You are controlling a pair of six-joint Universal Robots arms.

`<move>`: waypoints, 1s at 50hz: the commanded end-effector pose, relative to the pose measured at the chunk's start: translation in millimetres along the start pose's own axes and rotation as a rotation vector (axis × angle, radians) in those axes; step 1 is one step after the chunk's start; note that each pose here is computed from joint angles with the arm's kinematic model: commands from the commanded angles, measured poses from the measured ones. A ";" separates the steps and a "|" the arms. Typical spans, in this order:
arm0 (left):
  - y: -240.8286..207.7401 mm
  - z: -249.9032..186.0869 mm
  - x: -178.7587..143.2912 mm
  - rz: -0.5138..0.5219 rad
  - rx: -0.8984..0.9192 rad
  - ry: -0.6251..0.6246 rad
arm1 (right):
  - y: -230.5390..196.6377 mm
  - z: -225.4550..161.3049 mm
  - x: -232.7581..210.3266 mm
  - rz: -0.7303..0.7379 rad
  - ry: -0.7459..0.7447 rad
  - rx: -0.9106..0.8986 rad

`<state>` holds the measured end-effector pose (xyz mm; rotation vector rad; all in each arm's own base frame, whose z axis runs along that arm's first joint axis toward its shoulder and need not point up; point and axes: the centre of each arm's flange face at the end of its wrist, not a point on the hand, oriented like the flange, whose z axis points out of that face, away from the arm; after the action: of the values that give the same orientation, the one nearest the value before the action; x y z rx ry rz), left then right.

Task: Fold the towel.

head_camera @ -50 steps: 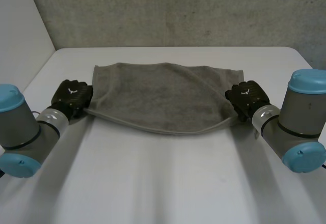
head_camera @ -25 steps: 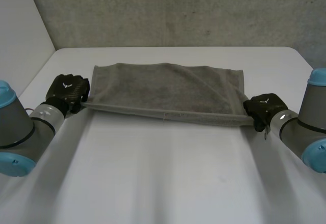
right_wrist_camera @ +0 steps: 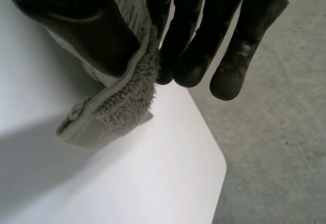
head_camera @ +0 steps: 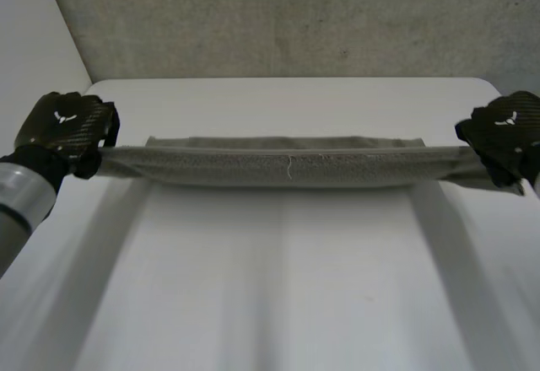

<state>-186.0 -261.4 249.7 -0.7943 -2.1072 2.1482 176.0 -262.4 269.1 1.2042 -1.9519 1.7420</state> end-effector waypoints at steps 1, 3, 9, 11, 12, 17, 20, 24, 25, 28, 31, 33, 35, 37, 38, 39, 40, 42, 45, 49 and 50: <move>-4.2 -18.1 1.0 -0.003 -0.032 0.004 | -3.9 -22.3 5.9 -0.045 -0.111 -0.032; -1.6 -15.4 1.0 -0.005 -0.041 0.006 | -4.1 -17.9 7.8 -0.046 -0.121 -0.023; 26.6 14.6 6.5 -0.006 -0.129 0.050 | 18.3 29.2 -1.9 -0.018 -0.208 -0.079; 42.0 36.2 11.4 0.019 -0.164 0.080 | 23.7 52.0 -2.0 -0.023 -0.208 -0.100; 42.1 36.3 11.4 0.019 -0.164 0.080 | 23.7 52.1 -2.0 -0.023 -0.208 -0.100; 56.1 70.4 28.4 0.056 -0.169 0.127 | 33.0 90.3 -14.7 -0.045 -0.209 -0.140; 63.8 92.0 38.8 0.069 -0.172 0.122 | 32.4 112.1 -24.8 -0.070 -0.188 -0.119; 81.9 121.9 38.6 0.084 -0.195 0.052 | 35.0 141.0 -32.0 -0.104 -0.097 -0.050; 82.0 122.0 38.6 0.084 -0.195 0.051 | 35.0 141.1 -32.0 -0.104 -0.097 -0.050; 87.1 137.3 37.9 0.092 -0.189 0.014 | 34.7 156.4 -35.3 -0.124 -0.019 0.004; 90.2 147.5 41.1 0.095 -0.171 0.006 | 28.4 165.7 -37.1 -0.144 0.057 0.054; 89.8 151.5 41.0 0.097 -0.152 -0.002 | 27.0 168.7 -37.7 -0.150 0.081 0.068; 87.5 157.1 41.4 0.101 -0.108 -0.019 | 30.2 174.1 -41.6 -0.150 0.094 0.079; 86.2 159.5 40.5 0.103 -0.086 -0.030 | 32.1 176.4 -42.1 -0.152 0.097 0.080; 86.1 161.1 40.9 0.104 -0.071 -0.036 | 33.4 178.0 -44.2 -0.152 0.094 0.079; 86.1 161.1 40.9 0.104 -0.071 -0.037 | 33.4 178.0 -44.2 -0.152 0.094 0.079; 85.9 162.1 40.6 0.103 -0.063 -0.041 | 34.5 179.5 -45.1 -0.152 0.093 0.078; 88.0 162.2 41.5 0.105 -0.065 -0.039 | 36.7 181.4 -46.8 -0.153 0.090 0.074; 92.1 161.4 45.2 0.104 -0.074 -0.030 | 41.0 183.9 -51.8 -0.152 0.079 0.066; 94.9 158.6 53.8 0.122 -0.083 -0.011 | 46.3 185.6 -56.2 -0.145 0.075 0.047; 94.9 158.5 53.9 0.123 -0.083 -0.010 | 46.3 185.6 -56.2 -0.145 0.075 0.047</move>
<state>-256.4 -402.1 141.2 -0.9059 -2.2149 2.1625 238.0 -412.6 161.4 1.2434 -1.7192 1.7651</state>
